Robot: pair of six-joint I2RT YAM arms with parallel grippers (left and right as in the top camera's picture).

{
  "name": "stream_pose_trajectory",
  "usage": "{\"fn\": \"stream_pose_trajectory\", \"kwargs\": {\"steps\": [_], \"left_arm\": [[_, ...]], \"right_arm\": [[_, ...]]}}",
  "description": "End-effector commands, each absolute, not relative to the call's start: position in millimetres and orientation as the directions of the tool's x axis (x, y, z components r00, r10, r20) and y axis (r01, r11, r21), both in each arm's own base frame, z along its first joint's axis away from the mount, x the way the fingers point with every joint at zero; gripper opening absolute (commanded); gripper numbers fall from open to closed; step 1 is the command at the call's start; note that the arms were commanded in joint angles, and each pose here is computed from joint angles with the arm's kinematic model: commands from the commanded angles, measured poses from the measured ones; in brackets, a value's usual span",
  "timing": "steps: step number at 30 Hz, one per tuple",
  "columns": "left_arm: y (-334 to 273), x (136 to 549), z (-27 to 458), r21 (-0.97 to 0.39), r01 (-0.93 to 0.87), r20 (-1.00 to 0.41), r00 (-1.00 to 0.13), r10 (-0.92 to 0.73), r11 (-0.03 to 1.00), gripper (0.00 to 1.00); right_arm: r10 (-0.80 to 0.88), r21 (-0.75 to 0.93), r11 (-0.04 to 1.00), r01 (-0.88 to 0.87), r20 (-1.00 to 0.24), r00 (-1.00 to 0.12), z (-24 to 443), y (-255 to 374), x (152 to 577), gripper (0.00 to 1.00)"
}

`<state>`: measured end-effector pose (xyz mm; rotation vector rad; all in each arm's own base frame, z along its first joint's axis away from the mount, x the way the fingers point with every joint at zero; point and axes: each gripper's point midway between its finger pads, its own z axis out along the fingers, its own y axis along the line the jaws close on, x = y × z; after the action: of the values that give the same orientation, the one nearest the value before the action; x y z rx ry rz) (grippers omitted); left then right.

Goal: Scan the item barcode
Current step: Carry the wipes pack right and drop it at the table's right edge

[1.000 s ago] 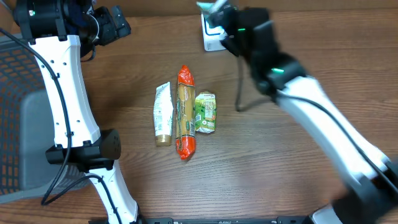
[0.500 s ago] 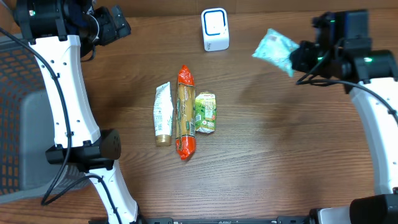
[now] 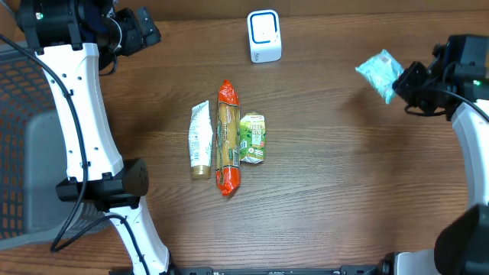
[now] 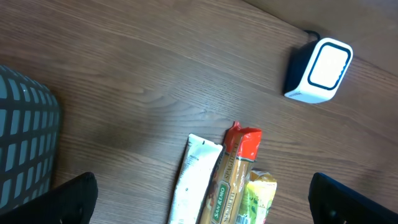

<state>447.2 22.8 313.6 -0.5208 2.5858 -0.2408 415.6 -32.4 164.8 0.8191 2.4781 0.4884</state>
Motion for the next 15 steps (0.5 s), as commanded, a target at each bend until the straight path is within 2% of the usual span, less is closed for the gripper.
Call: {"fn": "stream_pose_trajectory", "kwargs": {"steps": [1, 5, 15], "left_arm": [[20.4, 441.6, 324.0, -0.25, -0.292, -0.455, -0.806, -0.378, 0.923, 1.0], [20.6, 441.6, 324.0, -0.25, -0.292, -0.455, -0.806, -0.378, 0.923, 0.99], [20.5, 441.6, 324.0, -0.25, -0.292, -0.455, -0.806, -0.378, 0.923, 1.0]], "right_arm": [[0.699, 0.465, 0.695, 0.549, -0.256, -0.668, 136.8, -42.0, 412.5, 0.04], [0.733, 0.424, 0.664, 0.616, -0.208, -0.647, 109.3, -50.9, 411.0, 0.04], [0.765, 0.188, 0.644, 0.742, -0.18, -0.618, 55.0, -81.9, 389.3, 0.04]]}}
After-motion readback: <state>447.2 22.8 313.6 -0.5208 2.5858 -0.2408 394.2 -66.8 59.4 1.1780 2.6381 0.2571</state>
